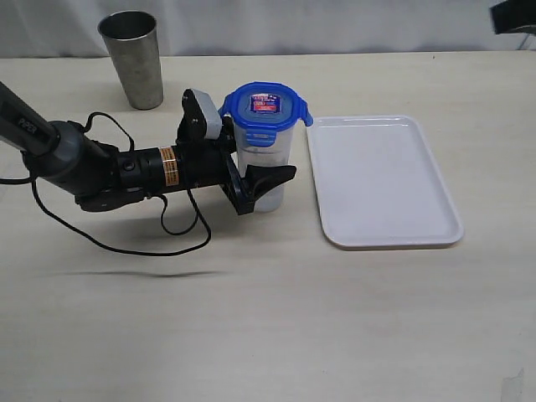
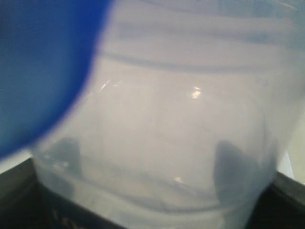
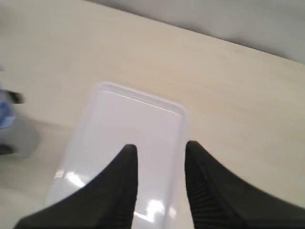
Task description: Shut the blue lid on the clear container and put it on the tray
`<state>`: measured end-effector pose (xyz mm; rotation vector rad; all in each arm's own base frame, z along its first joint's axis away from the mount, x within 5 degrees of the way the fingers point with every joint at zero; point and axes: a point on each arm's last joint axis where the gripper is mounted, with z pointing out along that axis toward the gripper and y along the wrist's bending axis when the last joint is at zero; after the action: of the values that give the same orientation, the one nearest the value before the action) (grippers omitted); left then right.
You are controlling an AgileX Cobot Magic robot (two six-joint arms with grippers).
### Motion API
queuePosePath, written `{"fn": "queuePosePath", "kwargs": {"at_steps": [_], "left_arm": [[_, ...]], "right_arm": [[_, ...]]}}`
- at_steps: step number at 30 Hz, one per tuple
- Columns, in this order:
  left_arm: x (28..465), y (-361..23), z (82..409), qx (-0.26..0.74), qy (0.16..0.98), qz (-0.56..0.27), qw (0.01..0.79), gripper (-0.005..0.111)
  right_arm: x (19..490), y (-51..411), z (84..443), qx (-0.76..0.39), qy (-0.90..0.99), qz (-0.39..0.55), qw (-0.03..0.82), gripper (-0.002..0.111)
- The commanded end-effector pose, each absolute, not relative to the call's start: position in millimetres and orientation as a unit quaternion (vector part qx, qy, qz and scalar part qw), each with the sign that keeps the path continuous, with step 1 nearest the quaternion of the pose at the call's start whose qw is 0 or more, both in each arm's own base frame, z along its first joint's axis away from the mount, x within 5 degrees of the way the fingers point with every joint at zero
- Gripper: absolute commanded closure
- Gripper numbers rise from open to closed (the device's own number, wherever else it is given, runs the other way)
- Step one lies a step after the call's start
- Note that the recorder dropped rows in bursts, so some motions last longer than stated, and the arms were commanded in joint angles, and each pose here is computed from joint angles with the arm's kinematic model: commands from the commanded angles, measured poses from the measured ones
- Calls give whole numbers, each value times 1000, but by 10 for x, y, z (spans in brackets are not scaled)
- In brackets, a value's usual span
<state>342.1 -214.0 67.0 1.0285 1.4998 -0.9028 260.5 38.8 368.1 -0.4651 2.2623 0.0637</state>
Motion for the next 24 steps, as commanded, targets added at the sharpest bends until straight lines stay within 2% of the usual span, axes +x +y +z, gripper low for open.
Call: {"fn": "queuePosePath", "kwargs": {"at_steps": [1, 6, 14, 19, 24], "left_arm": [[3417, -2152, 664, 439, 630, -376, 519, 107], [3417, -2152, 664, 439, 630, -376, 519, 107], [3417, -2152, 664, 439, 630, -376, 519, 107], [3417, -2152, 664, 439, 630, -376, 519, 107], [3417, -2152, 664, 439, 630, -376, 519, 107]], "right_arm": [[2528, 836, 3824, -338, 815, 133, 452, 72], [2448, 1234, 3734, -398, 800, 130, 430, 67], [2426, 1946, 3302, -513, 773, -5, 374, 67], [2557, 2206, 3126, -533, 774, -21, 340, 60], [2728, 2327, 2977, -547, 777, -45, 309, 61]]}}
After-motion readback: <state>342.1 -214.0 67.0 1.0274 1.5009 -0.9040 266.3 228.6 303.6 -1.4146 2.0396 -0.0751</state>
